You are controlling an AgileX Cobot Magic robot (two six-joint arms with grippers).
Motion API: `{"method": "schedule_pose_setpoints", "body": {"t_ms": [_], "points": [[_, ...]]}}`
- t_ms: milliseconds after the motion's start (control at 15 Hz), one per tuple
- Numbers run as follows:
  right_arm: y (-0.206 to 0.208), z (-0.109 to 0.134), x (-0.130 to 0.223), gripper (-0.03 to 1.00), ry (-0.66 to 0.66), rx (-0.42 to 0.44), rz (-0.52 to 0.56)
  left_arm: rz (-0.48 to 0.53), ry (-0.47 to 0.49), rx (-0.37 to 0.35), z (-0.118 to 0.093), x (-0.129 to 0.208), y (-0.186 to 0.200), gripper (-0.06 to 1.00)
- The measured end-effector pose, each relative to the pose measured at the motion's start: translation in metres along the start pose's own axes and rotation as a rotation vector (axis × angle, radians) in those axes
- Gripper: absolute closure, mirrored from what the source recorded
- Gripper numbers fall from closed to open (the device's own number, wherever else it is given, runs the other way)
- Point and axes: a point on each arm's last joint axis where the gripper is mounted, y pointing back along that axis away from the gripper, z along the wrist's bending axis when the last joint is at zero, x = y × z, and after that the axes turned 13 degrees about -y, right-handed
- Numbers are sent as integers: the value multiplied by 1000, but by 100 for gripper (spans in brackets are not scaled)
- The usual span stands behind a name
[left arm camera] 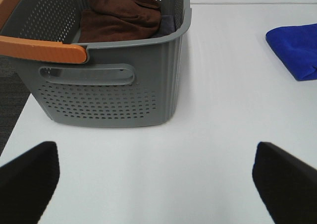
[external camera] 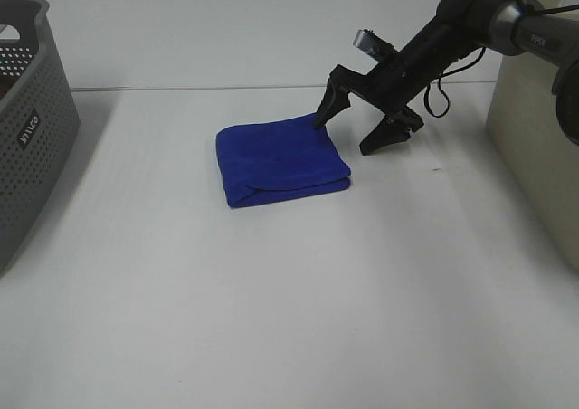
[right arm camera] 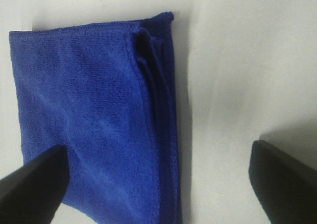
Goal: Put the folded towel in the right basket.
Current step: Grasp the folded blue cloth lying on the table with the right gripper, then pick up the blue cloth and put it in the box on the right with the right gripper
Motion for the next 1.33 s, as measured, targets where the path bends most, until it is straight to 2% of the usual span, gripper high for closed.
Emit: {"method": "schedule_pose_setpoints", "body": {"t_ms": [133, 267, 467, 533, 600, 733, 800, 1000, 1133, 1200, 1333], "points": [[-4, 3, 2, 3, 17, 18, 7, 0, 0, 0, 0, 0, 0, -4], [-19, 17, 11, 4, 44, 26, 36, 0, 0, 0, 0, 0, 0, -4], [-56, 44, 31, 13, 32, -30, 111, 0, 0, 0, 0, 0, 0, -4], [-80, 61, 46, 23, 14, -87, 157, 0, 0, 0, 0, 0, 0, -4], [-87, 65, 50, 40, 15, -96, 165, 0, 0, 0, 0, 0, 0, -4], [-106, 73, 60, 83, 23, -102, 172, 0, 0, 0, 0, 0, 0, -4], [-108, 76, 61, 88, 35, -102, 165, 0, 0, 0, 0, 0, 0, -4], [-105, 82, 59, 88, 78, -96, 174, 0, 0, 0, 0, 0, 0, -4], [-93, 93, 54, 88, 136, -91, 142, 0, 0, 0, 0, 0, 0, -4], [-80, 102, 48, 88, 139, -108, 107, 0, 0, 0, 0, 0, 0, -4], [-29, 128, 36, 88, 180, -145, 2, 0, 0, 0, 0, 0, 0, -4]]}}
